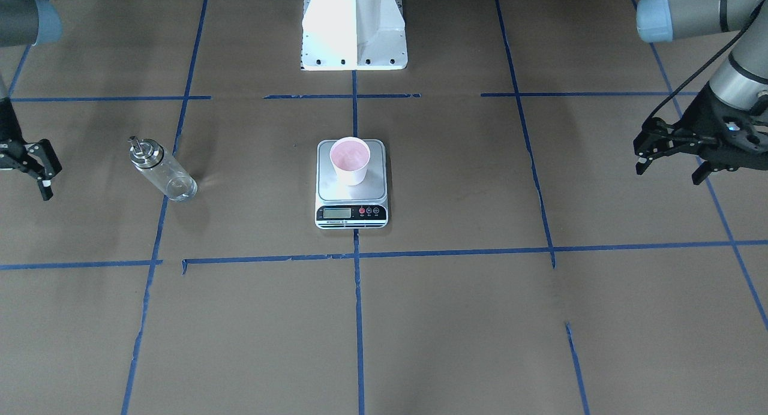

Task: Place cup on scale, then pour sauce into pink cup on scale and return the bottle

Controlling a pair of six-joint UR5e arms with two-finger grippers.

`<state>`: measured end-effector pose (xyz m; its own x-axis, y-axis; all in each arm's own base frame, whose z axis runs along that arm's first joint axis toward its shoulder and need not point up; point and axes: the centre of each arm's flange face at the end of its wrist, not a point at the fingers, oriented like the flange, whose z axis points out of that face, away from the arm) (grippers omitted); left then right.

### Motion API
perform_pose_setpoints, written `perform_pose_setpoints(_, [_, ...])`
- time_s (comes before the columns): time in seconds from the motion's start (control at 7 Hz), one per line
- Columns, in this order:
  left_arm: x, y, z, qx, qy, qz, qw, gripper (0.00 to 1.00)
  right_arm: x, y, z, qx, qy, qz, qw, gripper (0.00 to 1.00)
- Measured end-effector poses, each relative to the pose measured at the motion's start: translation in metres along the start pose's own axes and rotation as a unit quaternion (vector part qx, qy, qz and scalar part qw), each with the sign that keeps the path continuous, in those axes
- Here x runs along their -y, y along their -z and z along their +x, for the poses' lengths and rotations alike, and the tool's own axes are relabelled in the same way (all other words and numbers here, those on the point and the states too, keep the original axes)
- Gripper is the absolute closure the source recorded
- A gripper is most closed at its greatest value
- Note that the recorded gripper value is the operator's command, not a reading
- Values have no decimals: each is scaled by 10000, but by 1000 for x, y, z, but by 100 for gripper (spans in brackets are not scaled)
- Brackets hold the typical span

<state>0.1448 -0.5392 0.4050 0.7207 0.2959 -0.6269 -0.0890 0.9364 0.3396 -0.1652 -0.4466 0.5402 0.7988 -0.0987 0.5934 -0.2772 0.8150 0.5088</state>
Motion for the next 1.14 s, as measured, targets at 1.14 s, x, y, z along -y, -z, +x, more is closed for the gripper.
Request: perform_pose_setpoints(1.14, [-33,15,-237,-106,400,-480,9980,0,55,25,217,825,538,-3038,9476,0])
